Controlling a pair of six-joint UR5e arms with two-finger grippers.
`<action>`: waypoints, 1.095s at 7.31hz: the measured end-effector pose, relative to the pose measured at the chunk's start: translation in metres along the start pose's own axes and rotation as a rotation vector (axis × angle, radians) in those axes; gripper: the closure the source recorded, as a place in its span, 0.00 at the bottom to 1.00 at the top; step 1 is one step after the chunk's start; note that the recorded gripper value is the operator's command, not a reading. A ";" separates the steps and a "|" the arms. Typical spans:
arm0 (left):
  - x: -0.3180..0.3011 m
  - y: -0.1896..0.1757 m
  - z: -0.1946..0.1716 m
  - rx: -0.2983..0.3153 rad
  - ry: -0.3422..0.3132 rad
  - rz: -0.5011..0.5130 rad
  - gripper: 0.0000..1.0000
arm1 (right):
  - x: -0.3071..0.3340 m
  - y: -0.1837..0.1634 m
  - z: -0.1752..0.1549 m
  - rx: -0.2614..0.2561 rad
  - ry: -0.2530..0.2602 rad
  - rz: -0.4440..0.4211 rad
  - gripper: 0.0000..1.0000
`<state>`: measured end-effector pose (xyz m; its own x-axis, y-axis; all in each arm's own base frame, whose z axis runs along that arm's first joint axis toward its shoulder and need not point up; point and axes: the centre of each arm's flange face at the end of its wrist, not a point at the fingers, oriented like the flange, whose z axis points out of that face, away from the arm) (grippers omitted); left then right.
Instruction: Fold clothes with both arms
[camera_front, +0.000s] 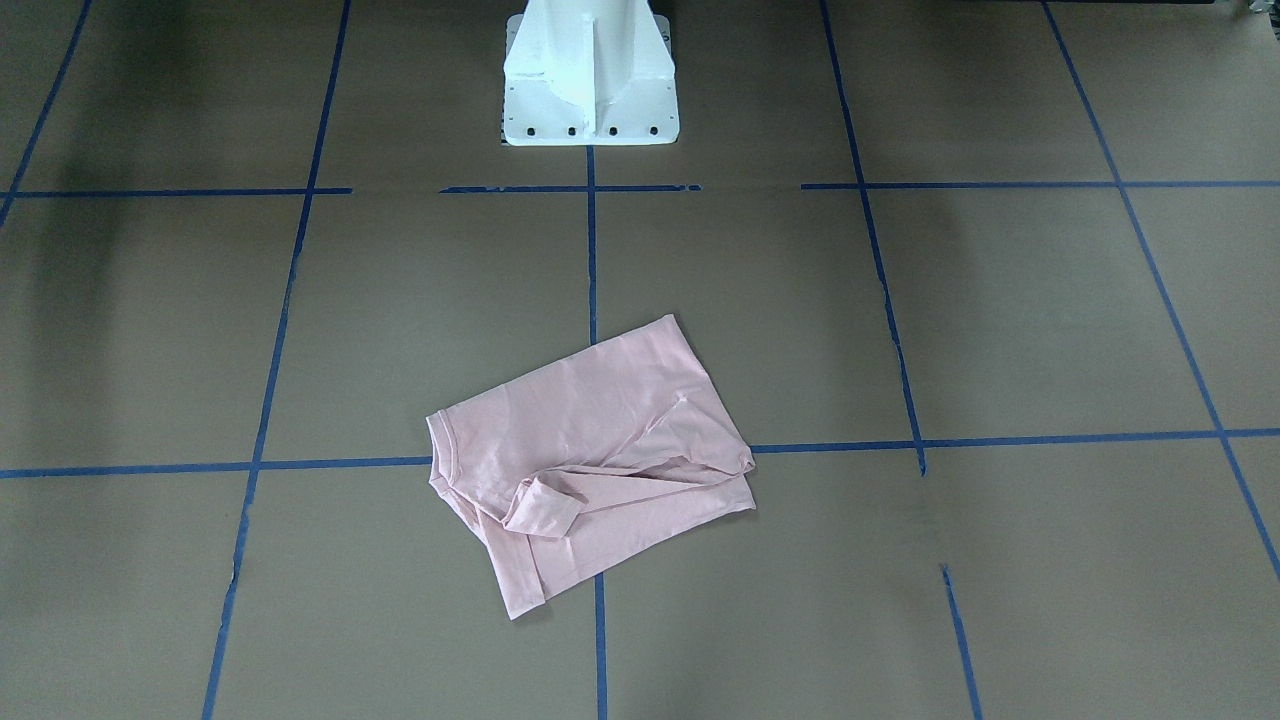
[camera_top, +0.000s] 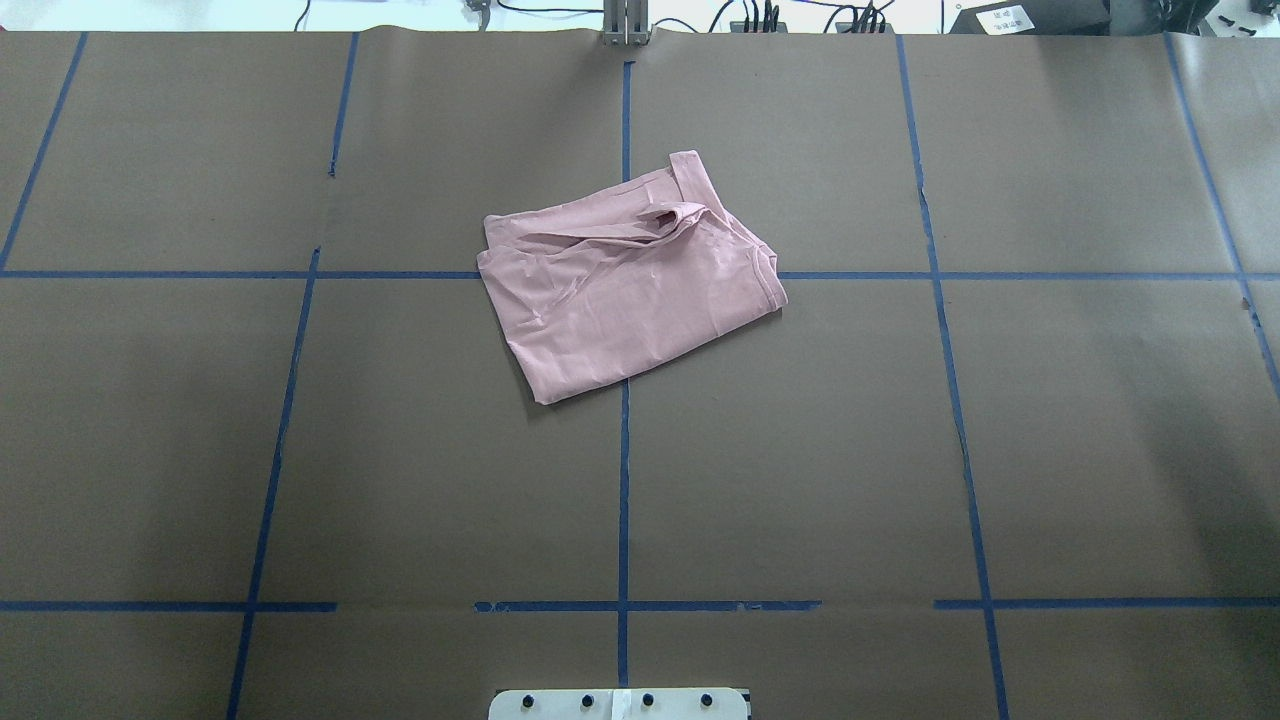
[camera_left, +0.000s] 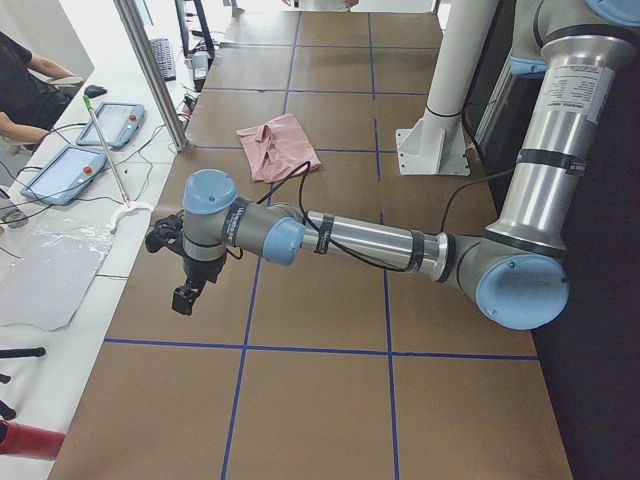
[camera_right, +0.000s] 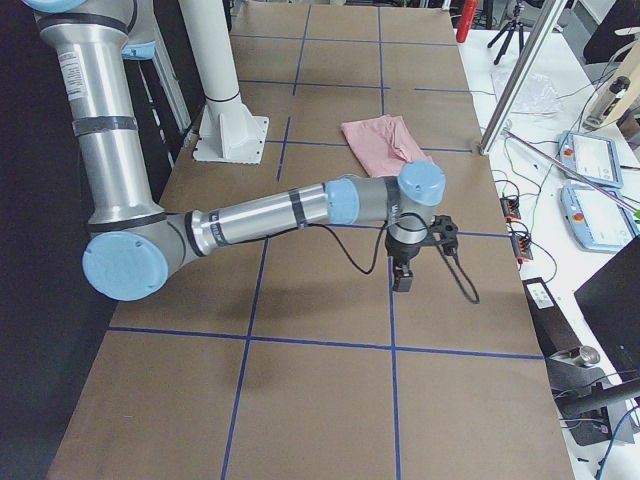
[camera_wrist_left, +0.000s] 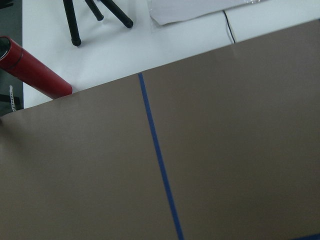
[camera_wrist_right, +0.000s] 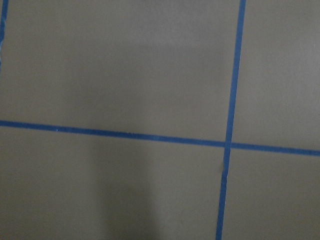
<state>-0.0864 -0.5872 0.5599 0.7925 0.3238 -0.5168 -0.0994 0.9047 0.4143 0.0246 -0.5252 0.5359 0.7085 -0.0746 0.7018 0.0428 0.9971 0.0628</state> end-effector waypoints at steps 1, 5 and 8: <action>-0.006 0.022 0.005 -0.015 0.032 -0.005 0.00 | 0.004 0.028 0.005 -0.016 -0.005 0.014 0.00; -0.020 0.086 0.037 -0.056 0.048 -0.033 0.00 | 0.020 0.041 0.034 -0.058 -0.001 0.037 0.00; -0.012 0.098 0.029 -0.181 0.061 -0.125 0.00 | 0.027 0.042 0.041 -0.071 0.005 0.050 0.00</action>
<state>-0.0882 -0.5106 0.6287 0.7681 0.2173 -0.6023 -0.1132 0.9719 0.2063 0.0165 -0.4858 0.5871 0.7142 -0.0252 0.6995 0.0577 0.9981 -0.0229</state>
